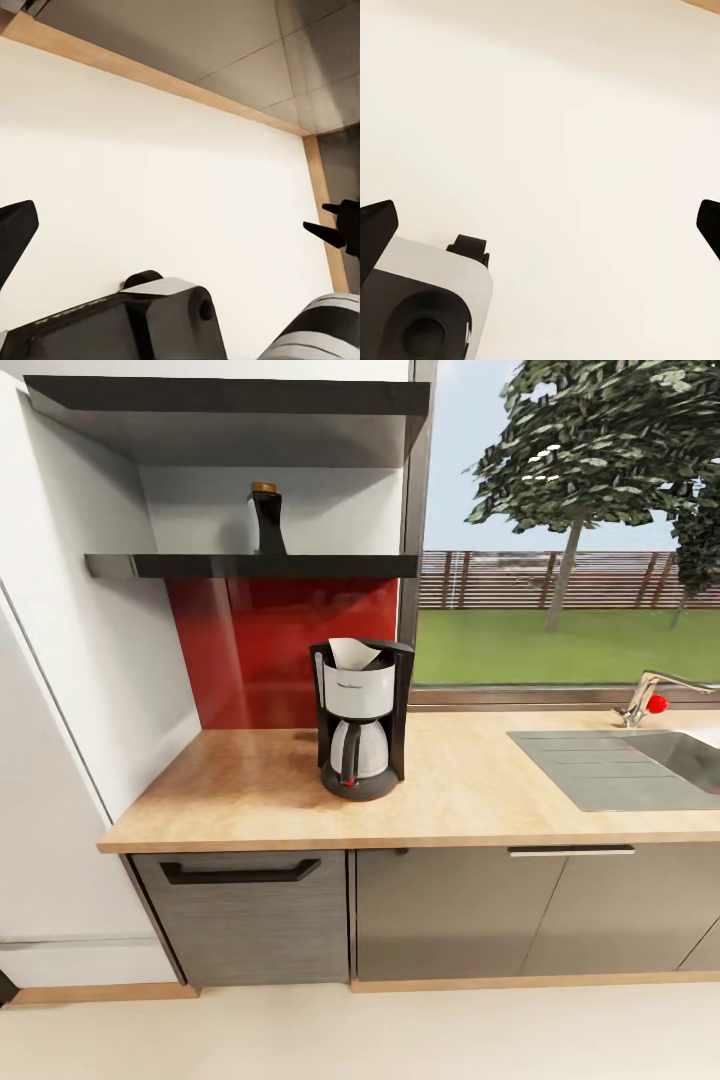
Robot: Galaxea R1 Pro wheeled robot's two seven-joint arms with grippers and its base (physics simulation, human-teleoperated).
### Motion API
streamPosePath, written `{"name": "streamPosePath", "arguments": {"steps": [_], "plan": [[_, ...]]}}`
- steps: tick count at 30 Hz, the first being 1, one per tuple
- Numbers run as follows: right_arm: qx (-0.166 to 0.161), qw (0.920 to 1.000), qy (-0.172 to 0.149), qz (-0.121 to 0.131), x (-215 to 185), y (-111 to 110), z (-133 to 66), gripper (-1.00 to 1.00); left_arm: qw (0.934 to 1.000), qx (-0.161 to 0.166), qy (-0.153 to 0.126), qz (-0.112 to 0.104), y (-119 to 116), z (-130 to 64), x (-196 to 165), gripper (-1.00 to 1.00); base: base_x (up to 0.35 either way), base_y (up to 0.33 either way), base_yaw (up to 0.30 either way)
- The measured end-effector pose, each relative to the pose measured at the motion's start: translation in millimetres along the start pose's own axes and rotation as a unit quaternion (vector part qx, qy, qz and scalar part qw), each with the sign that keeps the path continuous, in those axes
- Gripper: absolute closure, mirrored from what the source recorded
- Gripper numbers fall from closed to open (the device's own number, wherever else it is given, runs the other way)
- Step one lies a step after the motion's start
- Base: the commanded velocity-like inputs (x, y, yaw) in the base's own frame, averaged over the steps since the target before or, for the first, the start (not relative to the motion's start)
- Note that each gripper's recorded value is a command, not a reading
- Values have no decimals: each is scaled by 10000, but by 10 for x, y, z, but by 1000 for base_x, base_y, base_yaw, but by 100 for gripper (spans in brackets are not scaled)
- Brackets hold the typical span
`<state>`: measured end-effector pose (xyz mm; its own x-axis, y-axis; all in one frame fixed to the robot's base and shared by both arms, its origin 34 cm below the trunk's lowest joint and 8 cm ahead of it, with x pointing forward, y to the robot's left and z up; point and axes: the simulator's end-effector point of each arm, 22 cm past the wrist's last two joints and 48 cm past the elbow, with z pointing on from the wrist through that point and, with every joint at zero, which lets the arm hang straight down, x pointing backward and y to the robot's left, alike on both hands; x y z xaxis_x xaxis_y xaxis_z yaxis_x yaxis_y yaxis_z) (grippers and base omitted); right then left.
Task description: Set up a coffee station on the kitchen countertop: keep the coffee maker on the countertop, move the bottle of coffee from the kitchen shelf to the counter next to the coffee maker, place a paper coffee filter on top of the coffee maker, put the saucer next to the coffee maker with the coffee cup on the saucer, and place the electric kettle next to the coffee maker.
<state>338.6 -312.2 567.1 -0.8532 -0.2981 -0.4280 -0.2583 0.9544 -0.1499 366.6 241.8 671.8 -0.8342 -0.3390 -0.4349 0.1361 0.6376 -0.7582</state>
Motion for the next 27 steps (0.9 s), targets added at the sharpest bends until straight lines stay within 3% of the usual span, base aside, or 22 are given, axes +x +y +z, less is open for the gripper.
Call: {"name": "streamPosePath", "arguments": {"steps": [8, 18, 27], "plan": [[5, 10000, -1, 0, 0, -3, -1, -100, 10000, -10, -32, -12, 3, -1, -14, -100, 90, 76, 25], [2, 10000, 0, -5, -1, 0, 0, -100, 10000, -14, -44, -17, 6, 0, -20, -100, 23, 20, 192], [-2, 10000, 0, -13, 0, 2, 0, -100, 10000, -9, -32, -12, 4, 0, -14, -100, 1, 1, 28]]}}
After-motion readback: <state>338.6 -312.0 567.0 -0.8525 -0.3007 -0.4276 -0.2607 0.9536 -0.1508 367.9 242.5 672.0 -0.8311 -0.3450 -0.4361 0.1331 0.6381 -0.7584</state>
